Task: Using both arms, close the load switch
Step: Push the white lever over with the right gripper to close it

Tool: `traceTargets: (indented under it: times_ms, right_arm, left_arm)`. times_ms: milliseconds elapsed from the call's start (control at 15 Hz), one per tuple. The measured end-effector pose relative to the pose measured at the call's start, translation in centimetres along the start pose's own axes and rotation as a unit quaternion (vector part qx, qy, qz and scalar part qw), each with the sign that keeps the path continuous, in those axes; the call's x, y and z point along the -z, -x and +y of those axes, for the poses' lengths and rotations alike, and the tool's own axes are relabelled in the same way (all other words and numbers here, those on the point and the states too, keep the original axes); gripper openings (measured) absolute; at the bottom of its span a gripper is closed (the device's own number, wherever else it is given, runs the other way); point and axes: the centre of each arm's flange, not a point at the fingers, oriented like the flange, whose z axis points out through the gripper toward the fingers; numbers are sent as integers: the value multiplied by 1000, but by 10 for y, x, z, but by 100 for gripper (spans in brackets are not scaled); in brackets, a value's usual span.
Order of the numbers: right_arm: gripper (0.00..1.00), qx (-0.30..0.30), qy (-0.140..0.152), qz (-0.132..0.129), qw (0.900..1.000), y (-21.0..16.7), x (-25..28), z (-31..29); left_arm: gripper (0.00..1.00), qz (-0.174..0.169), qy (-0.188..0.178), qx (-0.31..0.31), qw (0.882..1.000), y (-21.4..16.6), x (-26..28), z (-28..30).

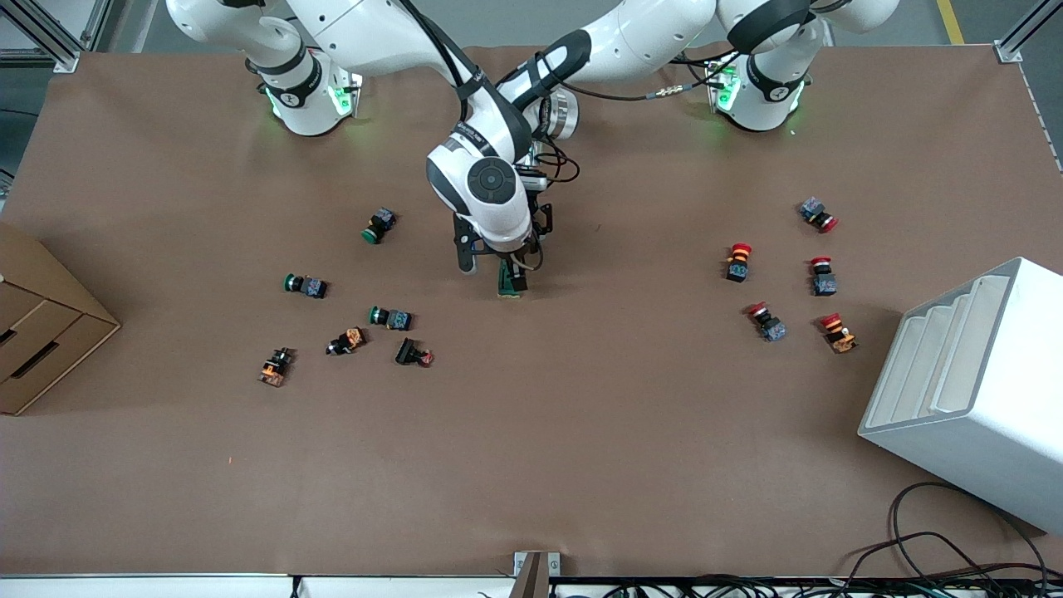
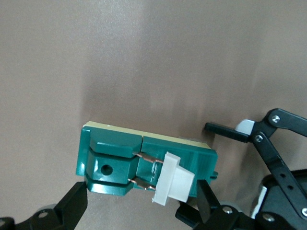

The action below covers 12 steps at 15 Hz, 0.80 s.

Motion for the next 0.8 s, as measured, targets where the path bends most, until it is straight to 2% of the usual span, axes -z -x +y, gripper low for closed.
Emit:
traceTargets:
  times_ms: [400,800]
  right_arm:
    - [100,8,-6,9,1000,-4,-2,-1]
    - [100,8,-12,5,1000,-3,3,-2]
  left_arm:
    - [100,0,0,0,1000,0,0,0]
    - [100,0,0,0,1000,0,0,0]
